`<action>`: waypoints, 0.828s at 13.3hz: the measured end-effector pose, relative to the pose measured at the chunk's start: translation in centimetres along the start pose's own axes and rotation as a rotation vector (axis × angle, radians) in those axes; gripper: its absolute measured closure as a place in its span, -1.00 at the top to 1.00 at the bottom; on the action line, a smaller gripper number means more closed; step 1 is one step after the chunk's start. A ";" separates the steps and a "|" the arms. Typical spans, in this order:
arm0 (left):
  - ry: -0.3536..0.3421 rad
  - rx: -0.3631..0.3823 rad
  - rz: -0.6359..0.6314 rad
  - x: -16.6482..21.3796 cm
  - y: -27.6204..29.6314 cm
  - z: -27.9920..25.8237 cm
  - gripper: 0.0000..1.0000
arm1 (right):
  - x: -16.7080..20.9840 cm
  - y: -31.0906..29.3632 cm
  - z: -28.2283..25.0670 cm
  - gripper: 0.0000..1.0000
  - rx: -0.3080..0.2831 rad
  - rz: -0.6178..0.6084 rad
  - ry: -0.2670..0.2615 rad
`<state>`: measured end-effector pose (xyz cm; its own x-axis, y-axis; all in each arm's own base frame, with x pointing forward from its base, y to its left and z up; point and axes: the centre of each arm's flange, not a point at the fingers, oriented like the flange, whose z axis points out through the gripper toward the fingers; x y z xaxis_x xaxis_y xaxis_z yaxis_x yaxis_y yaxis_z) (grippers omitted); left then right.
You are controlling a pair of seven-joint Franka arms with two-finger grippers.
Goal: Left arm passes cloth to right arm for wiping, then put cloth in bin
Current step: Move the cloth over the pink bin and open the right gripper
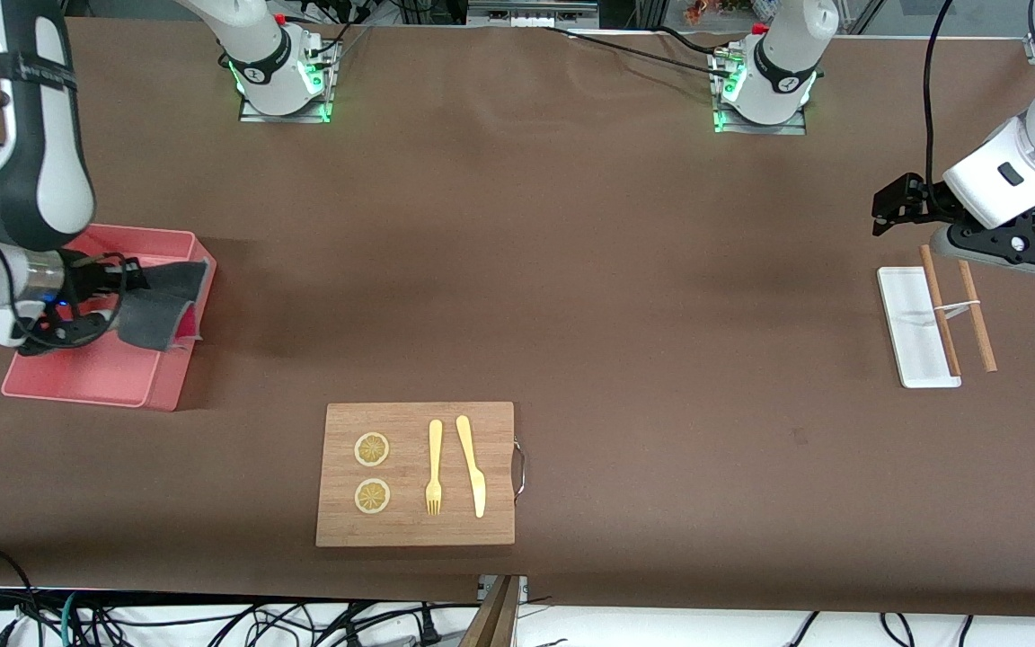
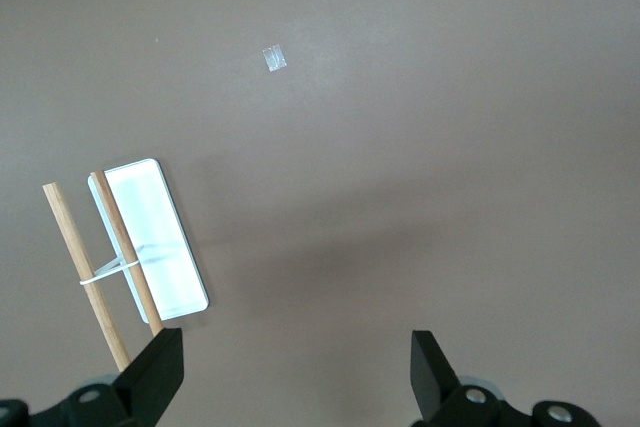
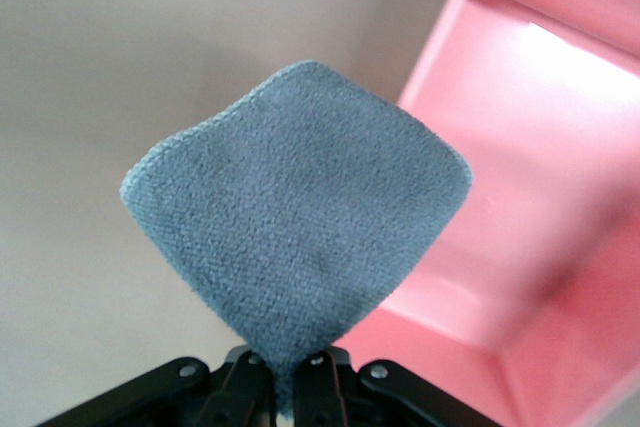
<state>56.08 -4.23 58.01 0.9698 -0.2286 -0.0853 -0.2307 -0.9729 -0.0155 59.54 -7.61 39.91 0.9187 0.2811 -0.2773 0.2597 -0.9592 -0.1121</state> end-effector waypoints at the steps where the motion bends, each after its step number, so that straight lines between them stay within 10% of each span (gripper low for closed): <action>1: 0.000 0.000 0.000 0.0 0.0 0.0 1.00 | -0.8 0.9 -0.9 -0.92 -0.006 0.034 0.004; 11: 0.000 0.000 0.000 0.0 0.0 0.0 1.00 | -2.2 8.6 2.7 -0.92 -0.100 0.169 -0.048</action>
<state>56.08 -4.23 58.01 0.9698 -0.2285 -0.0853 -0.2306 -0.9729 -0.0155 58.93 -16.36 37.02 0.9372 0.1151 -0.3292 0.1338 -0.9904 0.0347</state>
